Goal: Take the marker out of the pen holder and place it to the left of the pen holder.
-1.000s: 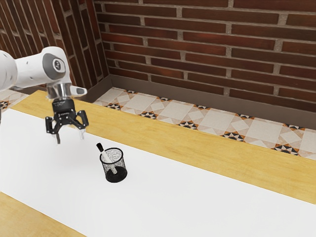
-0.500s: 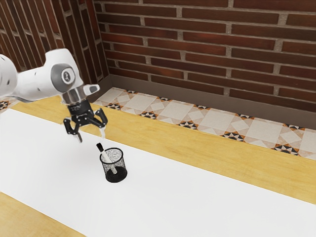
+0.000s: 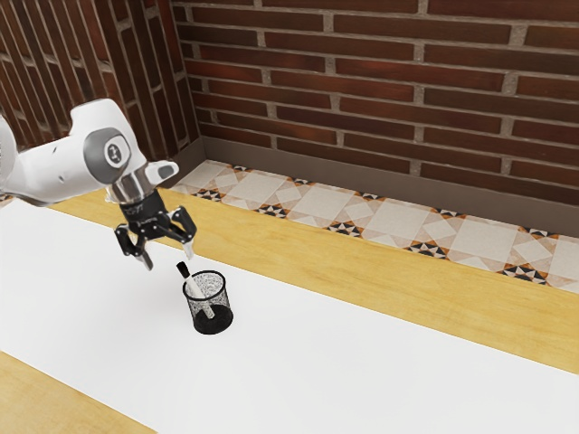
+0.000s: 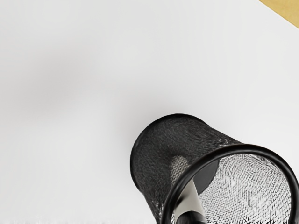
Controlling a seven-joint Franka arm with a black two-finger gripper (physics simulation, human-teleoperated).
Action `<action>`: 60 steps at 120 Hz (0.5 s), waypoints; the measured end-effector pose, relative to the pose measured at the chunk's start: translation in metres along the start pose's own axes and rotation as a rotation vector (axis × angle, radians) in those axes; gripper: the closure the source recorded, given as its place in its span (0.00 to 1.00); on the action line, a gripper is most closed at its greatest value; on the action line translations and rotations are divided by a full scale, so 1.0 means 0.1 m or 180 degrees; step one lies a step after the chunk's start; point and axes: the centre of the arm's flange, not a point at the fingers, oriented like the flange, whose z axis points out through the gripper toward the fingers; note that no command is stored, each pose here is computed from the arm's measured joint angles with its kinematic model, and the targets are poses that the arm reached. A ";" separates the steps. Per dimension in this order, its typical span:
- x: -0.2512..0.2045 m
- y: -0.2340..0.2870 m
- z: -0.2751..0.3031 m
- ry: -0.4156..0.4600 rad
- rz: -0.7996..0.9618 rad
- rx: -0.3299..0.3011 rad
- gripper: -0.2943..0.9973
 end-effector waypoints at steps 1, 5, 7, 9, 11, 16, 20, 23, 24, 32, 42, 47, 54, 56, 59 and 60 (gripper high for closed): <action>-0.01 0.00 0.02 -0.0009 0.0007 0.0002 0.24; -0.03 0.01 0.09 -0.0033 0.0039 0.0003 0.24; -0.05 0.02 0.12 -0.0039 0.0058 0.0000 0.24; -0.06 0.04 0.14 -0.0041 0.0078 -0.0004 0.24; -0.07 0.05 0.16 -0.0042 0.0096 -0.0007 0.24; -0.08 0.08 0.19 -0.0036 0.0135 -0.0020 0.24; -0.09 0.11 0.21 -0.0026 0.0167 -0.0033 0.24; -0.10 0.12 0.22 -0.0021 0.0186 -0.0039 0.24; -0.10 0.12 0.23 -0.0019 0.0192 -0.0041 0.24; -0.12 0.12 0.28 -0.0006 0.0211 -0.0067 0.26; -0.12 0.15 0.32 0.0018 0.0239 -0.0111 0.30; -0.12 0.19 0.32 0.0044 0.0256 -0.0143 0.31; -0.11 0.20 0.31 0.0094 0.0269 -0.0181 0.34; -0.11 0.20 0.31 0.0105 0.0273 -0.0188 0.35; -0.10 0.20 0.31 0.0120 0.0279 -0.0195 0.36; -0.10 0.20 0.30 0.0125 0.0282 -0.0197 0.36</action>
